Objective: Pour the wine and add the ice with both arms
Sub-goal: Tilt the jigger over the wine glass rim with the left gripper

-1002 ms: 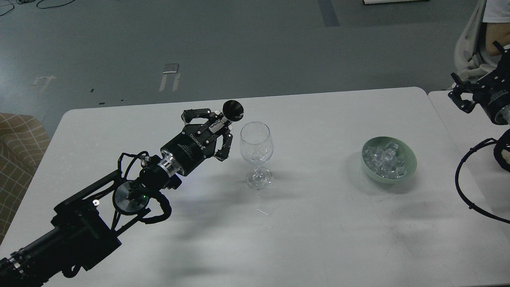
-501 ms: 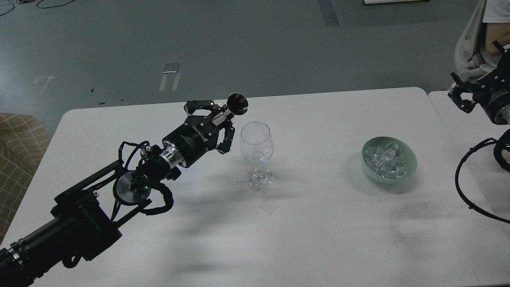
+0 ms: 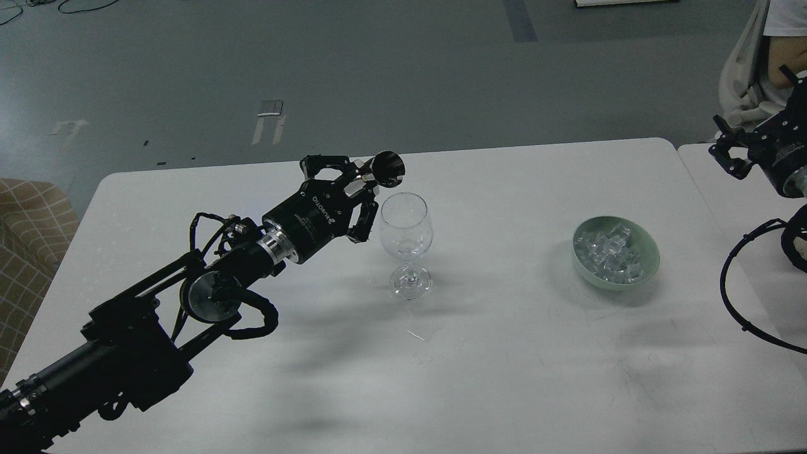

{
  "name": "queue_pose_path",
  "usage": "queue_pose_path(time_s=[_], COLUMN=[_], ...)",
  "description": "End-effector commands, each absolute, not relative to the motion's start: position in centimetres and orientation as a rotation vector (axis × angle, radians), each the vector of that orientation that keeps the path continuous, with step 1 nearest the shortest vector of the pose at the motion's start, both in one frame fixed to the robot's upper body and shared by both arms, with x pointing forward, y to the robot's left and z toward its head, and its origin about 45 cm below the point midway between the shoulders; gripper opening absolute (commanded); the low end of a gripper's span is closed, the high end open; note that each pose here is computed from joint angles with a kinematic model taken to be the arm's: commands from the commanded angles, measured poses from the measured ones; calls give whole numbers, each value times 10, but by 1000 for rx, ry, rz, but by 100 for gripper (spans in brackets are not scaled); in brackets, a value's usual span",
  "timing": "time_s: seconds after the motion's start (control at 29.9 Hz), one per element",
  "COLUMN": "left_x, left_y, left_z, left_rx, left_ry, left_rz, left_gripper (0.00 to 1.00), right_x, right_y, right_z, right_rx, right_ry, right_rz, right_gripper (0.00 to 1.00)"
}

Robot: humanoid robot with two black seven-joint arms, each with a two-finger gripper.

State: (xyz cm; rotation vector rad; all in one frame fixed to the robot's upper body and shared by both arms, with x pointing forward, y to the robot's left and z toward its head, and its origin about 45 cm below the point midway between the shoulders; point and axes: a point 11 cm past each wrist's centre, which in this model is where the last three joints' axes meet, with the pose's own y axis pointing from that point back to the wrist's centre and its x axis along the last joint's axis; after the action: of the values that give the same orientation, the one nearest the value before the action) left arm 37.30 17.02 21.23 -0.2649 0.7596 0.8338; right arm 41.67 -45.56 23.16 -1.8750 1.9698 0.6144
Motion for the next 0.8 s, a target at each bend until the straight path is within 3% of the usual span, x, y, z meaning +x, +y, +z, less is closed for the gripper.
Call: queue_pose_path(time_s=[0.0,0.77], left_x=[375,375], left_y=[170,166], left_z=[215,220], left_rx=[-259,-118], left_ry=[737,509], left_rz=[832,795], left_gripper=[0,0], right_x=[416,415], right_y=[-456,-457], right_z=[231,230], right_rx=[-1876,-1872], right_ry=[1972,1972], right_rz=[615,617], right_gripper=[100,100])
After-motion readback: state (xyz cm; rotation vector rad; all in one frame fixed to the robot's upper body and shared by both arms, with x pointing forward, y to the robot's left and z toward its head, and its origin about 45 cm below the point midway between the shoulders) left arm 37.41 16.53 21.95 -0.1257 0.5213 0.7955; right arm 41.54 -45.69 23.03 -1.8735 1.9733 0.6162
